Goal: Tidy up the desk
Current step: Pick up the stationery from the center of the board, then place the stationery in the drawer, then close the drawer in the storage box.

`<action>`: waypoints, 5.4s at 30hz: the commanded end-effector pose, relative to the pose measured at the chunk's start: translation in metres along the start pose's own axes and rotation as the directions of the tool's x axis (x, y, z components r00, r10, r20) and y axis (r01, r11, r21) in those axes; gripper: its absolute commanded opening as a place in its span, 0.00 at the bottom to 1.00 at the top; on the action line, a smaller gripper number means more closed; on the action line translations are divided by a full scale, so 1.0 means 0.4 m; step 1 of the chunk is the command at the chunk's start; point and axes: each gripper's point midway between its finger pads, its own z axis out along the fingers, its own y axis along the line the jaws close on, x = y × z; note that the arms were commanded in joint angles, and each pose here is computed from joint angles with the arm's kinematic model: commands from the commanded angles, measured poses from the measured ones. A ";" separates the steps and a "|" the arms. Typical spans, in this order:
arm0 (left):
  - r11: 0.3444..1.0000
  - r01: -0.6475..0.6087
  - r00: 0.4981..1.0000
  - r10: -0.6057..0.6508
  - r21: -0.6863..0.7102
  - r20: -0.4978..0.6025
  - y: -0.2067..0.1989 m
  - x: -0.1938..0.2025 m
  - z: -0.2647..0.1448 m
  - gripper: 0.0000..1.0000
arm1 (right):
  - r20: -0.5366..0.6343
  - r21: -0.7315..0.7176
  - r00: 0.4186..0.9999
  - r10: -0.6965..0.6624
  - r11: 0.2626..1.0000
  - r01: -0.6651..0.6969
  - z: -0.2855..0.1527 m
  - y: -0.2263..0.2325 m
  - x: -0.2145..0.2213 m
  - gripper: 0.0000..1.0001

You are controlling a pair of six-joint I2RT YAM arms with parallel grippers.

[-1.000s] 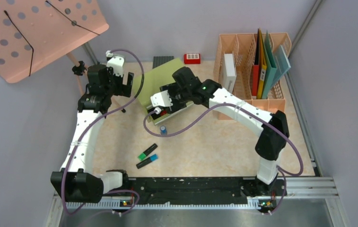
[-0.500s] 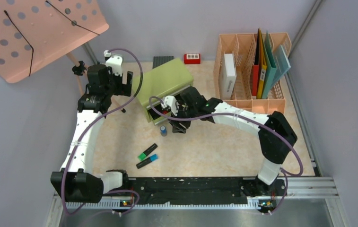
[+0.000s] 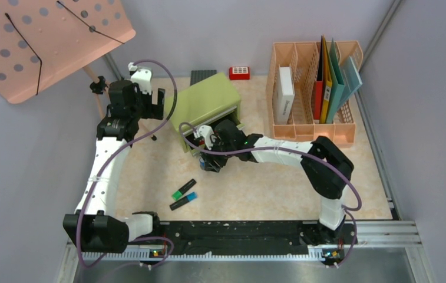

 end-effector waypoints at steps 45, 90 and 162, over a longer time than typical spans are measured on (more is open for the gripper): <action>1.000 -0.016 0.999 0.016 -0.011 0.044 0.010 -0.029 -0.022 0.99 | 0.093 0.087 0.995 0.029 0.995 -0.037 0.092 0.012 -0.083 0.15; 0.999 0.013 0.999 -0.015 0.037 0.043 -0.011 -0.040 -0.017 0.98 | 0.423 -0.137 0.761 0.493 0.864 -0.484 -0.150 -0.340 -0.267 0.03; 0.993 0.090 0.993 -0.084 -0.080 0.078 0.037 -0.057 -0.014 0.99 | 0.207 0.190 0.978 -0.030 0.982 -0.010 -0.046 -0.255 -0.195 0.25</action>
